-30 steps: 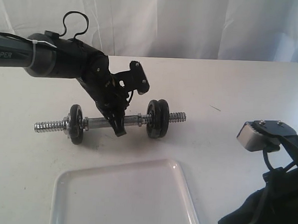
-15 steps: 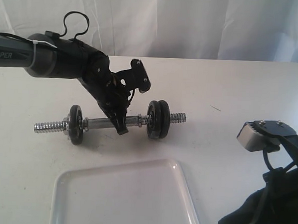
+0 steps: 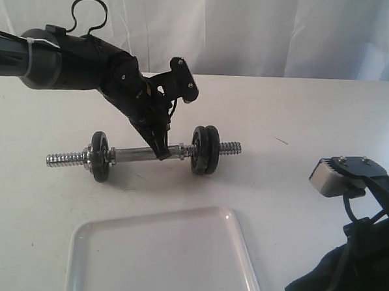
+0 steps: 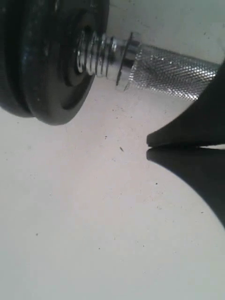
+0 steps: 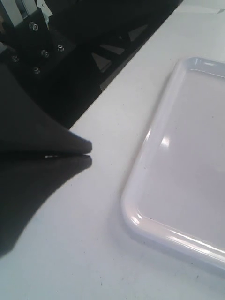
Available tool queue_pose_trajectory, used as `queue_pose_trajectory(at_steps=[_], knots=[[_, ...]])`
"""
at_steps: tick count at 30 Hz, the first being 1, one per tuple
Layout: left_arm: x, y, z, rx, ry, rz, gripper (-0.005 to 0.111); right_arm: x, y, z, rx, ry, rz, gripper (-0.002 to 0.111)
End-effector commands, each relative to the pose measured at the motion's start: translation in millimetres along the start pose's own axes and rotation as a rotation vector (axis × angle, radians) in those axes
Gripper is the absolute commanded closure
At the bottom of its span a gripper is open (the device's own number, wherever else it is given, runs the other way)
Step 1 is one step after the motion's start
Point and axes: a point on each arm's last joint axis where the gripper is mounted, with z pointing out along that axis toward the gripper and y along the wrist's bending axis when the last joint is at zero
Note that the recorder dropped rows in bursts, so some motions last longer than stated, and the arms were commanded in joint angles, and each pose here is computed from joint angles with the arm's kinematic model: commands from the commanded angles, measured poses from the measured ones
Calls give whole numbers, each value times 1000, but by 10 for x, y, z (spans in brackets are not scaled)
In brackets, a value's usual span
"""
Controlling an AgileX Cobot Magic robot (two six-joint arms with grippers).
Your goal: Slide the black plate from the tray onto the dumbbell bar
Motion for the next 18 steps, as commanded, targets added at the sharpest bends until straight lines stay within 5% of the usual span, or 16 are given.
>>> queue_pose_trajectory(at_steps=[1,10,18], knots=[[-32,6,-109,-2,-13,-21,107,16,-3,-4,5,2,-10,108],[375,301,260,-66,30,-91,107,16,-3,-4,5,2,-14,108],[138,357,118,-165,-134,-95,107,10,-7,-4,9,-4,-14,108]])
